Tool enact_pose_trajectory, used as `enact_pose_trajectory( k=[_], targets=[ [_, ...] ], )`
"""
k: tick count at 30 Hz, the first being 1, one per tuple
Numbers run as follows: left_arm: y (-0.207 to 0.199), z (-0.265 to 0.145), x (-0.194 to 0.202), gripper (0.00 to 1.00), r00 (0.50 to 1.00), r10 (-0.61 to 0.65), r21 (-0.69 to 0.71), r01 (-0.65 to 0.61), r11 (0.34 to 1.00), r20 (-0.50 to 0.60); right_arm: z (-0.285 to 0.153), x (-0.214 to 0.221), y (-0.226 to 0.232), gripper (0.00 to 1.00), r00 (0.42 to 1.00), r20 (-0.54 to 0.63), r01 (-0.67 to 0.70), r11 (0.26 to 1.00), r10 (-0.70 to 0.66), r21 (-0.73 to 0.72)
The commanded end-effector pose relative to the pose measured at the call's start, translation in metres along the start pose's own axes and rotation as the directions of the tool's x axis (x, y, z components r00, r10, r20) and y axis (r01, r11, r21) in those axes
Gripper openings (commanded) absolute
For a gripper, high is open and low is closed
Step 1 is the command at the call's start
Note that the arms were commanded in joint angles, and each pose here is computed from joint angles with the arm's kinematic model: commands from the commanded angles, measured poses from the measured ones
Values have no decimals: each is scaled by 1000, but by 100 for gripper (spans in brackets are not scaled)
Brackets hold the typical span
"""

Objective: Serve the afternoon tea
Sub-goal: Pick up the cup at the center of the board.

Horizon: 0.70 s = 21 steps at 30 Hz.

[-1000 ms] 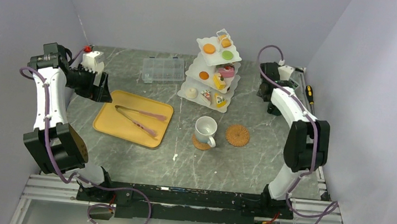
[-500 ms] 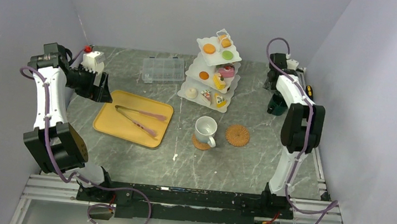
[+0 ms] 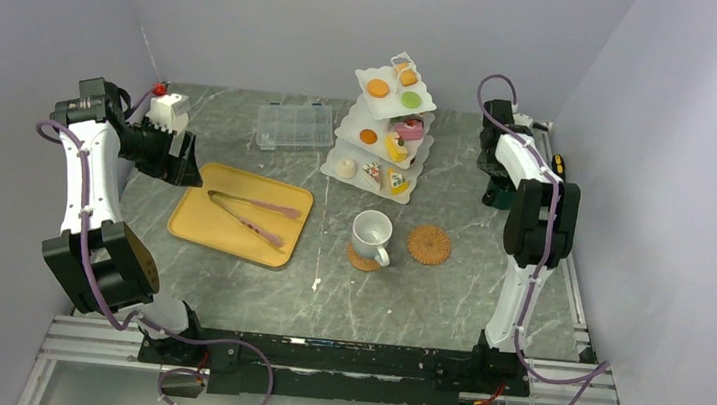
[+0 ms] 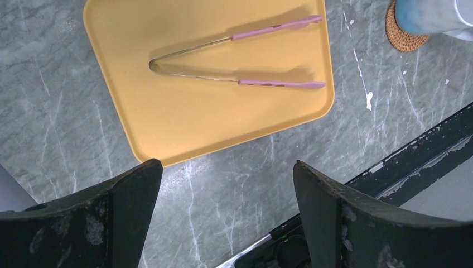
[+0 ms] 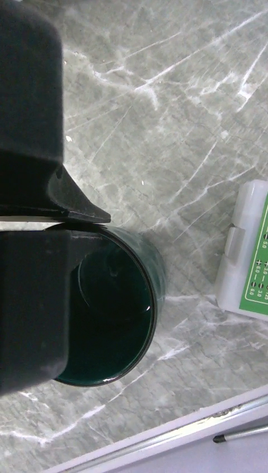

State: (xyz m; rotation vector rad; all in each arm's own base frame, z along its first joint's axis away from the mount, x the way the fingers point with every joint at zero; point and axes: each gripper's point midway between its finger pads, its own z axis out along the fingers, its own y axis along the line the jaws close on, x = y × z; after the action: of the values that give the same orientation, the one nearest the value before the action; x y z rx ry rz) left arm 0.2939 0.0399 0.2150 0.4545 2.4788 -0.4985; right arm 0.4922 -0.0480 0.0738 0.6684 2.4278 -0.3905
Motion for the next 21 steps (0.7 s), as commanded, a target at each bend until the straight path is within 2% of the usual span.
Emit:
enact_pose_trajectory(
  k=[1, 5, 11, 14, 21],
  targets=[
    [-3, -11, -9, 93, 999, 43, -16, -43, 999, 29, 0, -9, -11, 0, 1000, 22, 12, 998, -13, 57],
    [-5, -11, -8, 93, 999, 48, -6, -48, 999, 25, -17, -15, -20, 0, 999, 51, 0, 998, -3, 61],
    [-5, -12, -9, 93, 999, 48, 3, -48, 999, 18, -99, -29, -24, 0, 986, 163, -28, 998, 37, -54],
    [-9, -12, -6, 93, 998, 54, 14, -54, 998, 18, -161, -22, -15, 0, 969, 247, 39, 992, -9, -117],
    [-11, -9, 0, 93, 999, 52, 35, -51, 998, -3, -295, 45, 24, 0, 903, 385, 304, 916, -190, -262]
  ],
)
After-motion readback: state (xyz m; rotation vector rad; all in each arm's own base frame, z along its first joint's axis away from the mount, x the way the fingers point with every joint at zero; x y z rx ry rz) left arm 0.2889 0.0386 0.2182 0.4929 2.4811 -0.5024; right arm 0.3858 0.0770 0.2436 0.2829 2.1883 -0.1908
